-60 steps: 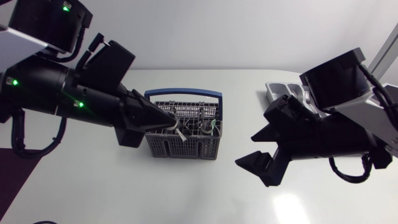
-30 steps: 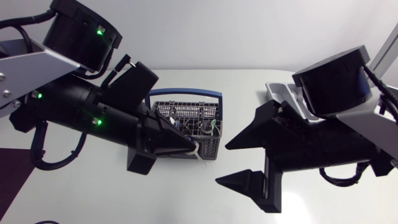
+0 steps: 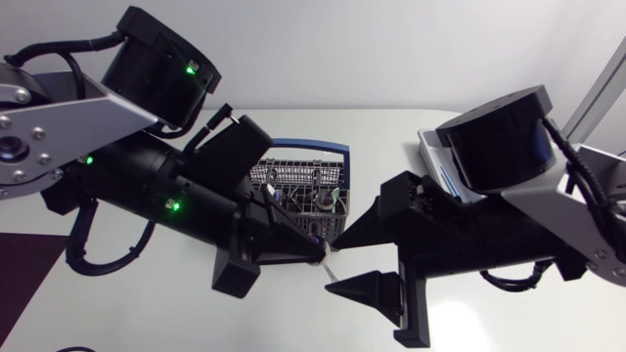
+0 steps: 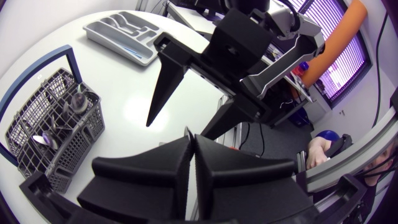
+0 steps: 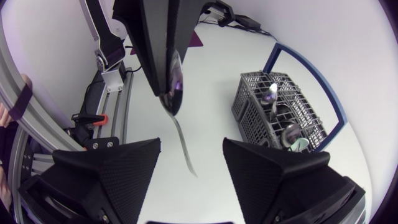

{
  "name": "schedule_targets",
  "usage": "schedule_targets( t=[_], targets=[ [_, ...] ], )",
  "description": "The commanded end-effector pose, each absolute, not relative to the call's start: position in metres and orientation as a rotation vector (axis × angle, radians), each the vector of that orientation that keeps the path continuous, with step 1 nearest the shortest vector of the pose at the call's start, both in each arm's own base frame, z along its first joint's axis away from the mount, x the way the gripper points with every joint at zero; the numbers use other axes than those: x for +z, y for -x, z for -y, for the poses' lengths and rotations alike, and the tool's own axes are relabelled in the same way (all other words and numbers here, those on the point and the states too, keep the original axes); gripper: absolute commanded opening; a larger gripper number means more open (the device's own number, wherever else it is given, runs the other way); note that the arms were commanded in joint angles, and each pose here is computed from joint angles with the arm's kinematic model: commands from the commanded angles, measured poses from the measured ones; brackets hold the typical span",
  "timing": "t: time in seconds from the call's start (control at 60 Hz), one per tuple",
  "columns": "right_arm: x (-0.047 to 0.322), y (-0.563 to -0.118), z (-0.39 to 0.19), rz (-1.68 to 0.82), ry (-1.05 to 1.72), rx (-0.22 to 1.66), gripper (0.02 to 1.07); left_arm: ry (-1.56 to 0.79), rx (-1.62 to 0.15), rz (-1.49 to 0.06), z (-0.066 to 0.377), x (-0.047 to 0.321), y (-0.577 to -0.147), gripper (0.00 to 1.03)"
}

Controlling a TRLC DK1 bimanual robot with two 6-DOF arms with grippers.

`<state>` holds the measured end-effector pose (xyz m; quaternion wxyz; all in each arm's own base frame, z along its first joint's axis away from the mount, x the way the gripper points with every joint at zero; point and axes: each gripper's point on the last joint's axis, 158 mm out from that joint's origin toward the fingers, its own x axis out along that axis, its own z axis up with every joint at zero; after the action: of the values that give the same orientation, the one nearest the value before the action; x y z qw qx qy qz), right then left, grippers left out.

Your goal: Unload the cutlery basket into the drawer organizer.

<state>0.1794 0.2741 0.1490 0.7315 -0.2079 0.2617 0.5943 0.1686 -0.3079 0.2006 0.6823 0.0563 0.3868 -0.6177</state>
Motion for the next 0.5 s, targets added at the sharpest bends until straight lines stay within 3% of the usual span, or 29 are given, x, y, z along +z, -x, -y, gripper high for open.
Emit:
schedule_targets(
  t=[0.0,0.117,0.317,0.483],
  targets=[
    [0.1326,-0.1721,-0.2756,-0.596,0.48,1.342,0.55,-0.119,-1.416,-0.877,0.3116,0.1989,-0.1632,0.04],
    [0.1302,-0.1717,-0.2781,-0.591,0.48,1.35,0.42,-0.116,-1.42,-0.88,0.3115,0.1986,-0.1621,0.04],
    [0.1297,-0.1721,-0.2802,-0.592,0.48,1.355,0.37,-0.114,-1.419,-0.881,0.3105,0.1982,-0.1626,0.04],
    [0.1296,-0.1726,-0.2823,-0.596,0.476,1.36,0.2,-0.114,-1.415,-0.879,0.3091,0.1975,-0.164,0.04]
  ],
)
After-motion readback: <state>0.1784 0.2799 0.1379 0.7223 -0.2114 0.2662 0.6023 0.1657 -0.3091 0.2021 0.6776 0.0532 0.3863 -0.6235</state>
